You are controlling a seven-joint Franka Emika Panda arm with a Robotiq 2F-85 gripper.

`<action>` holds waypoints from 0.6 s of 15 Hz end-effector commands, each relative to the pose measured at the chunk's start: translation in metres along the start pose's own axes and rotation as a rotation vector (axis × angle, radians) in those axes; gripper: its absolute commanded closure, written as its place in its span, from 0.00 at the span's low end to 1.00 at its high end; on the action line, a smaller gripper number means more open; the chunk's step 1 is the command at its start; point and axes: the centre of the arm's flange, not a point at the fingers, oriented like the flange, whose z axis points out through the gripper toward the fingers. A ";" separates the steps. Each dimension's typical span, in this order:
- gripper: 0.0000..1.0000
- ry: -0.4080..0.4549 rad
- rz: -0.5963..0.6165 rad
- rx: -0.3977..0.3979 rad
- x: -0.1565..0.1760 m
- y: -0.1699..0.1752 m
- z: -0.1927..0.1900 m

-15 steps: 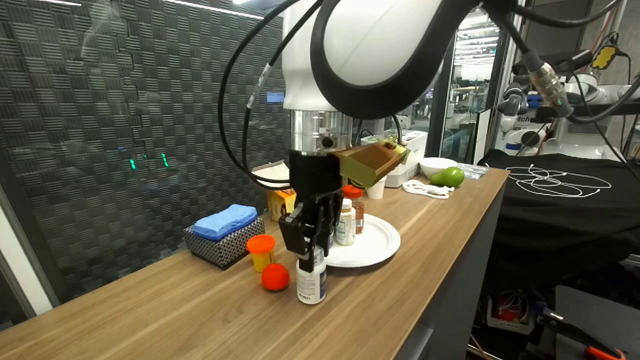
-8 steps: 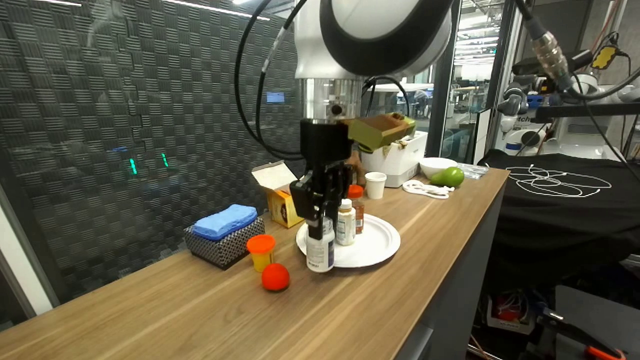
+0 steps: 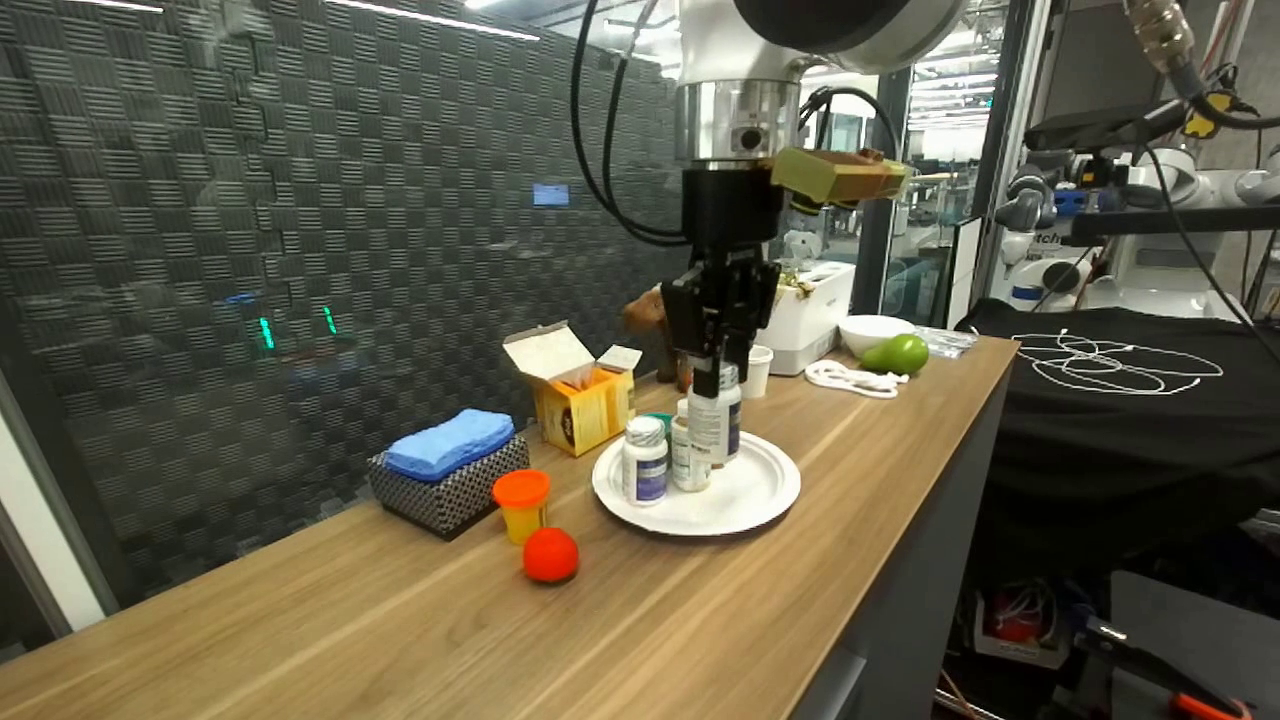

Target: Pick up all the objects surrounding the white plate and arrange them on the plate

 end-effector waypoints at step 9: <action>0.80 0.097 0.120 0.004 -0.006 0.061 0.033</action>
